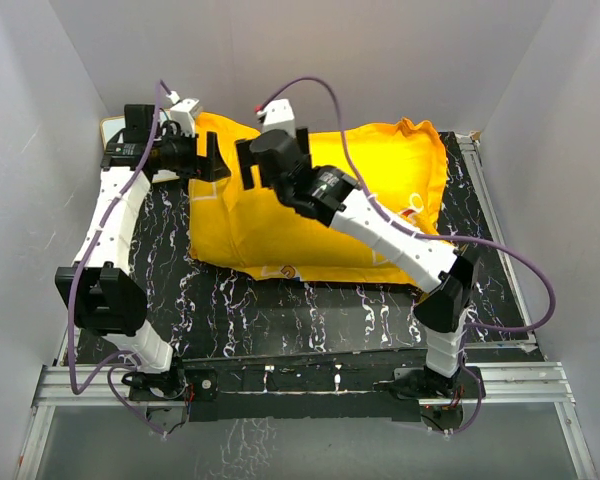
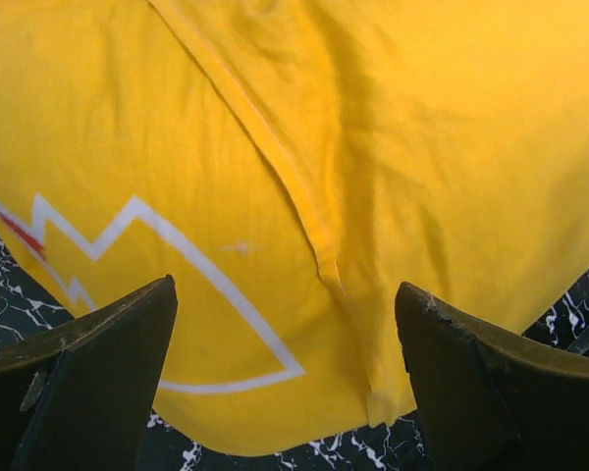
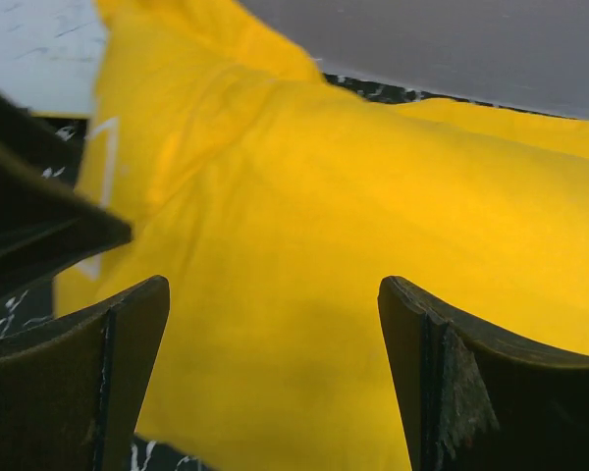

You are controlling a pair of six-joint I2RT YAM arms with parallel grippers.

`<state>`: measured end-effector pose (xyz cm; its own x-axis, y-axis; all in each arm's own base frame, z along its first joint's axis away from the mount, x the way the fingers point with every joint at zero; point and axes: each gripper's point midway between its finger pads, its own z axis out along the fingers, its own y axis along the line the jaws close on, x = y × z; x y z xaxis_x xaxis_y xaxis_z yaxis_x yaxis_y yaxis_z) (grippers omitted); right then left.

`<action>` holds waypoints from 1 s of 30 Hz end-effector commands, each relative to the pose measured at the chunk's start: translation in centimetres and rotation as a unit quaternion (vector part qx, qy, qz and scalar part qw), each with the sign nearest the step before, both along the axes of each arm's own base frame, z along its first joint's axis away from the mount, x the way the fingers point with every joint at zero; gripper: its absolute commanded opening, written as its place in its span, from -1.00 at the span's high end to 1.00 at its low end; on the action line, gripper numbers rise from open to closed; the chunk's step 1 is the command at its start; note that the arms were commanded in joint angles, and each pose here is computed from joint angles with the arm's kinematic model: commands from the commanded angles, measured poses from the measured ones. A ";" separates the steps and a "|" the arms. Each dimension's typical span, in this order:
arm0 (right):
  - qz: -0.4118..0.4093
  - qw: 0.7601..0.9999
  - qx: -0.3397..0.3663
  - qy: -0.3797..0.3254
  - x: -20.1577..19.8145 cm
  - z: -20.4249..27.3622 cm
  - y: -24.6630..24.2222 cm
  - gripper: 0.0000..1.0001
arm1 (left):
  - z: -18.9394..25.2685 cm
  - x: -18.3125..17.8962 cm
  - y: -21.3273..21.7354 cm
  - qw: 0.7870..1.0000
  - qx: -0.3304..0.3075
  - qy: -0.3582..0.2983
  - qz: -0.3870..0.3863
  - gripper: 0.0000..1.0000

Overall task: Remove the pillowcase from the pillow
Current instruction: Turn over the pillow at the center of the board.

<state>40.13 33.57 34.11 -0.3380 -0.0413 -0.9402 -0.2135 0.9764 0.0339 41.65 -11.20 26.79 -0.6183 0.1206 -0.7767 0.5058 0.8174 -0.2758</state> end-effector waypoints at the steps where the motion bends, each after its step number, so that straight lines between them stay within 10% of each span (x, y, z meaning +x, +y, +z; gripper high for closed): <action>1: 0.047 0.999 0.018 -0.015 -0.8 0.5 4.2 -0.81 | 0.2 -1.6 1.7 0.999 -0.030 0.038 0.016 -0.82; 11: 0.057 0.995 -0.067 0.053 -0.3 -9.2 6.1 -0.81 | -4.8 -4.9 6.1 0.987 -0.047 0.118 0.097 -0.84; 30: 0.042 0.993 -0.075 -0.087 5.8 -3.6 10.6 -0.81 | -8.2 -3.7 6.1 0.970 -0.127 0.163 0.130 -0.56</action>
<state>43.59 43.28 30.11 -0.2591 -0.1682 -0.9511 -0.3225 0.9433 -0.0790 37.55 -4.45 18.84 -0.8419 -0.1426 -0.5204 0.1948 0.8192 -0.5395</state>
